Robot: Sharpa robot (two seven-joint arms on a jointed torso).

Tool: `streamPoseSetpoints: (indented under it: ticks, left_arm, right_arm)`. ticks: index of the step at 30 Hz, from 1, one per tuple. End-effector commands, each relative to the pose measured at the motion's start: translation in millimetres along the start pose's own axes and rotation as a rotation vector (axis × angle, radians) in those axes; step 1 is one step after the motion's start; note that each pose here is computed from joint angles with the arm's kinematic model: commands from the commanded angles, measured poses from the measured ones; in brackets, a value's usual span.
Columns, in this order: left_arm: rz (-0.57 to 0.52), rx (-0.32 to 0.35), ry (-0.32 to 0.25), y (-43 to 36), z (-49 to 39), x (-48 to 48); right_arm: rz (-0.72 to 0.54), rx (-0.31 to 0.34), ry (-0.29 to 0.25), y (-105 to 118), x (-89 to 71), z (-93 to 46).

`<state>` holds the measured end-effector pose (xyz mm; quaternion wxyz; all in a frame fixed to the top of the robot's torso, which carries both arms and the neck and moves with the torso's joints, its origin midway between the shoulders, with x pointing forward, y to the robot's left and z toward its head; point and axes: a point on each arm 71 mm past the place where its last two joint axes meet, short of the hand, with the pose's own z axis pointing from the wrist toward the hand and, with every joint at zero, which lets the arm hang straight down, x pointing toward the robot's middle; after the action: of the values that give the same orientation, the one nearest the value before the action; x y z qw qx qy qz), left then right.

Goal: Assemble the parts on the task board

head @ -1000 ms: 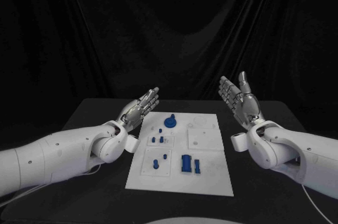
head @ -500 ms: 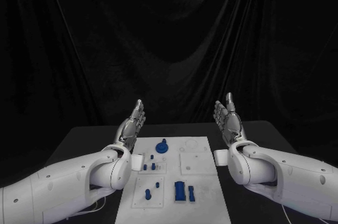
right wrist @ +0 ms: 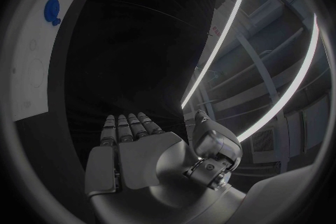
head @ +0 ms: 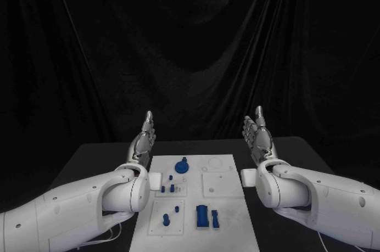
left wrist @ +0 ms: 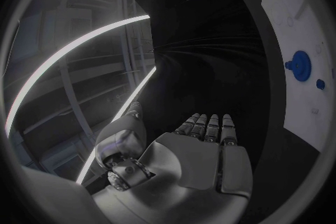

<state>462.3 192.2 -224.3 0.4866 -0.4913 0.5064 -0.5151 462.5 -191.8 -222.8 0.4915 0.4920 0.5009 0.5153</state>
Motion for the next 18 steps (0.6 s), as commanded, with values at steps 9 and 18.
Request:
streamPoseSetpoints:
  ticks: [9,18]
  left_arm:
    - [0.003,-0.005,-0.026,-0.1,-0.5,-0.2]
    - [0.003,-0.005,-0.026,-0.1,-0.5,-0.2]
  right_arm:
    - [-0.005,0.015,-0.015,-1.4,-0.6,-0.8]
    - [-0.005,0.015,-0.015,-1.4,-0.6,-0.8]
